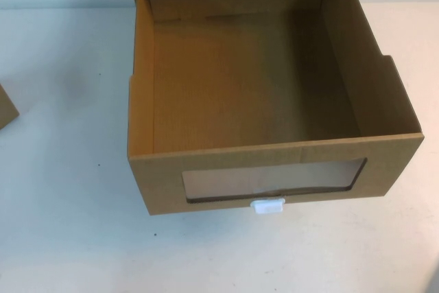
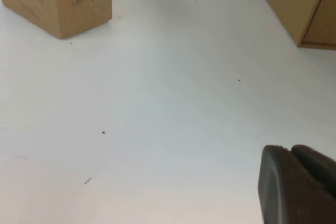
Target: Open the shoe box
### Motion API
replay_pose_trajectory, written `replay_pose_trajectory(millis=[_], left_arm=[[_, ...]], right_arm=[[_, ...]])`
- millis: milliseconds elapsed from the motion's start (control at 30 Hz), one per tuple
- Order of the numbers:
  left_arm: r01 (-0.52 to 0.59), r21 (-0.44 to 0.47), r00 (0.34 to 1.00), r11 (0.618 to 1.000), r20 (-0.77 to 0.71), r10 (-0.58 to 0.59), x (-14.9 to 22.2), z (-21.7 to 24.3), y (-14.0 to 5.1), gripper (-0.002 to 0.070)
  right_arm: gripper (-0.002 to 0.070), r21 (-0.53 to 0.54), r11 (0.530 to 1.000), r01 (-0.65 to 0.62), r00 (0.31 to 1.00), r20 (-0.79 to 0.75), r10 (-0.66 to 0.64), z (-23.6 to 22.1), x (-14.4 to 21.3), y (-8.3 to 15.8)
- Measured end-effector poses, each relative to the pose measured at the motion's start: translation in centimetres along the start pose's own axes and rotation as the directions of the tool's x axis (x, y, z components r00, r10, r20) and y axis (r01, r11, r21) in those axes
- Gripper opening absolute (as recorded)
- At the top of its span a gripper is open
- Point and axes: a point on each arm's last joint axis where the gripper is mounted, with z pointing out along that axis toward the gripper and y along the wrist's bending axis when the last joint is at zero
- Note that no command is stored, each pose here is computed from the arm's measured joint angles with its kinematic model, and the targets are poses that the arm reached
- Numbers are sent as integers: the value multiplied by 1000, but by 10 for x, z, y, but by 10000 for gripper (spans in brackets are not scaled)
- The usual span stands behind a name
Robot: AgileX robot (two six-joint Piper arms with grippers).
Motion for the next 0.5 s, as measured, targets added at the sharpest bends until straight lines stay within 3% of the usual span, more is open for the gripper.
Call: replay_pose_trajectory(millis=[500], left_arm=[[-8, -2, 1000, 1000, -6, 8, 1, 0, 0, -4]], right_arm=[[-18, 0, 1000, 0, 1000, 4, 0, 0, 0, 0]])
